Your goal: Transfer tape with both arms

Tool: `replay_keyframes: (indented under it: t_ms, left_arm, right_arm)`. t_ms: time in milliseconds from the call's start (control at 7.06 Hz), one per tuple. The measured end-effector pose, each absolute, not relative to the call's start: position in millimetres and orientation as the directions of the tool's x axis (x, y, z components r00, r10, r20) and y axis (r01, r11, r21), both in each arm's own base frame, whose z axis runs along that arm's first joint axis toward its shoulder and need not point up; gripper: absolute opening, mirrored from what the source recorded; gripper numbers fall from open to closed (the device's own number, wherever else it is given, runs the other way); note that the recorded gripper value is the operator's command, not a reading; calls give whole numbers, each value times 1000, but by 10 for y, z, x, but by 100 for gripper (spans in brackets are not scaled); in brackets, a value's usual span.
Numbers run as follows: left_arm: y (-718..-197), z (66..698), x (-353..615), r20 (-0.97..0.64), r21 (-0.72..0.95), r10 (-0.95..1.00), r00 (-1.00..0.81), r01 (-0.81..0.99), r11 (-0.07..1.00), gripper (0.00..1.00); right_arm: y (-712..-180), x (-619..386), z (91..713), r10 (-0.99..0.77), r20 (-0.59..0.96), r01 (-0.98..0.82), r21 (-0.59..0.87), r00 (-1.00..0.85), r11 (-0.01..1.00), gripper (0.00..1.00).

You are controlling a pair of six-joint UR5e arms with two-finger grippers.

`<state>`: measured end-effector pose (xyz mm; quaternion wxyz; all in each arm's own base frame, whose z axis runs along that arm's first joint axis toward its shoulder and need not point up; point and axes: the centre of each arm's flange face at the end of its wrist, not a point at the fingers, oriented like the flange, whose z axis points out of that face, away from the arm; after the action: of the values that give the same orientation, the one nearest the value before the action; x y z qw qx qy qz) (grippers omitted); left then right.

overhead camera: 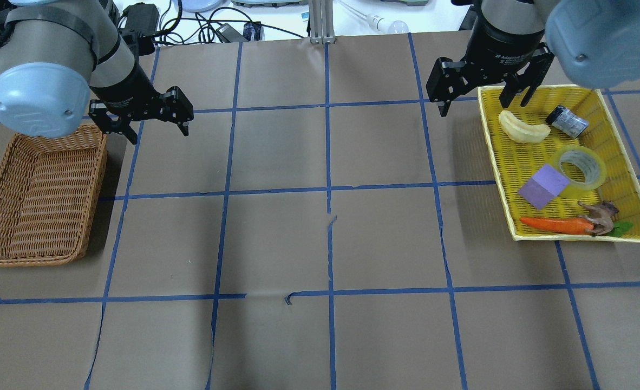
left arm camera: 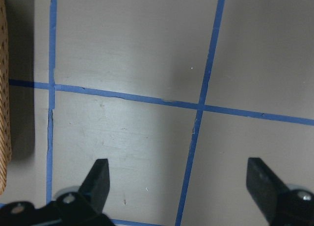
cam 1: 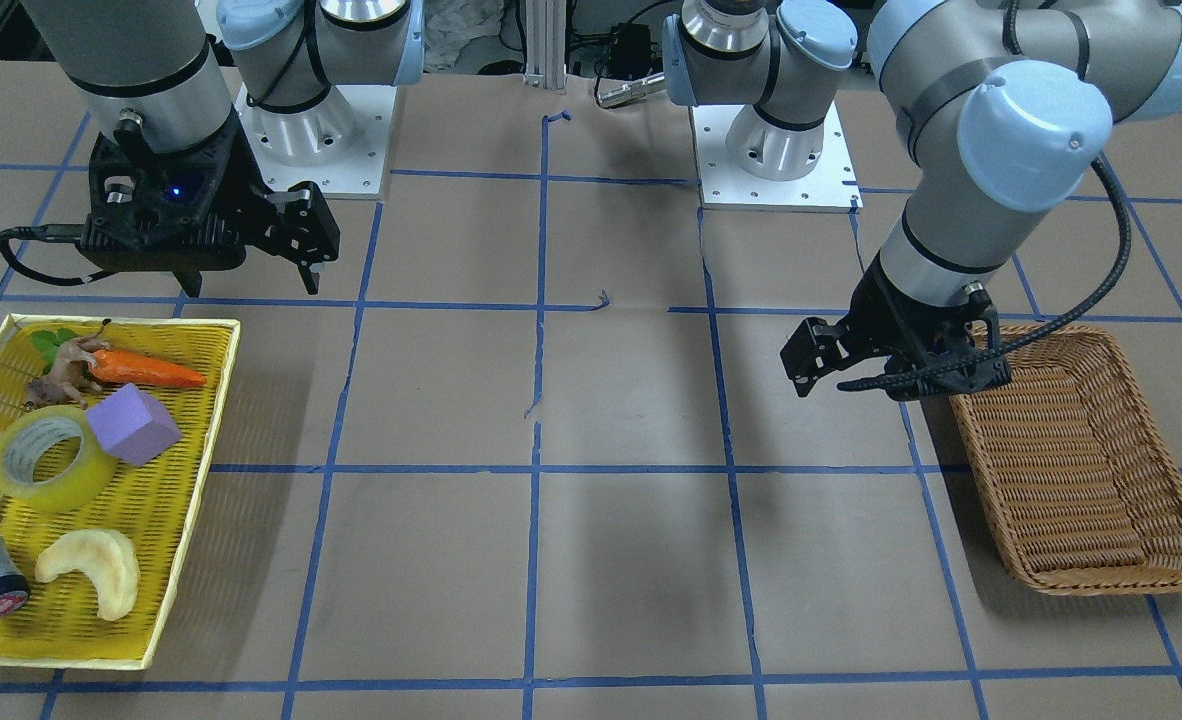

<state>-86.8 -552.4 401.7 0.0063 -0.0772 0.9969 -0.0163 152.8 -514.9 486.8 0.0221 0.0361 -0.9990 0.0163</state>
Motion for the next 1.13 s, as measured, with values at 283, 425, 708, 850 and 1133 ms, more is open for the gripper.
replay_keyframes:
  t_ms: [283, 425, 708, 850, 1133]
  left_arm:
    - [-5295, 4394, -973, -3, -85, -138, -990, -137, 987, 100]
    - [-5166, 4560, -1035, 0, -103, -127, -992, -127, 987, 100]
    - [-5042, 4652, -1205, 3, -107, -95, -995, -95, 990, 100]
    - [-5031, 4644, -1257, 2, -104, -84, -996, -84, 991, 100]
    - [-5059, 4601, -1264, -4, -100, -82, -997, -82, 992, 100]
  right_arm:
    - [-5141, 1523, 4852, -61, 32, -62, -23, -998, 998, 100]
    - [-5137, 1532, 4836, -62, 26, -63, -20, -998, 998, 100]
    - [-5143, 1544, 4855, -65, 21, -66, -31, -998, 997, 100]
    - [-5145, 1545, 4868, -64, 22, -65, -34, -998, 997, 100]
    - [-5150, 1538, 4887, -62, 24, -63, -37, -998, 997, 100]
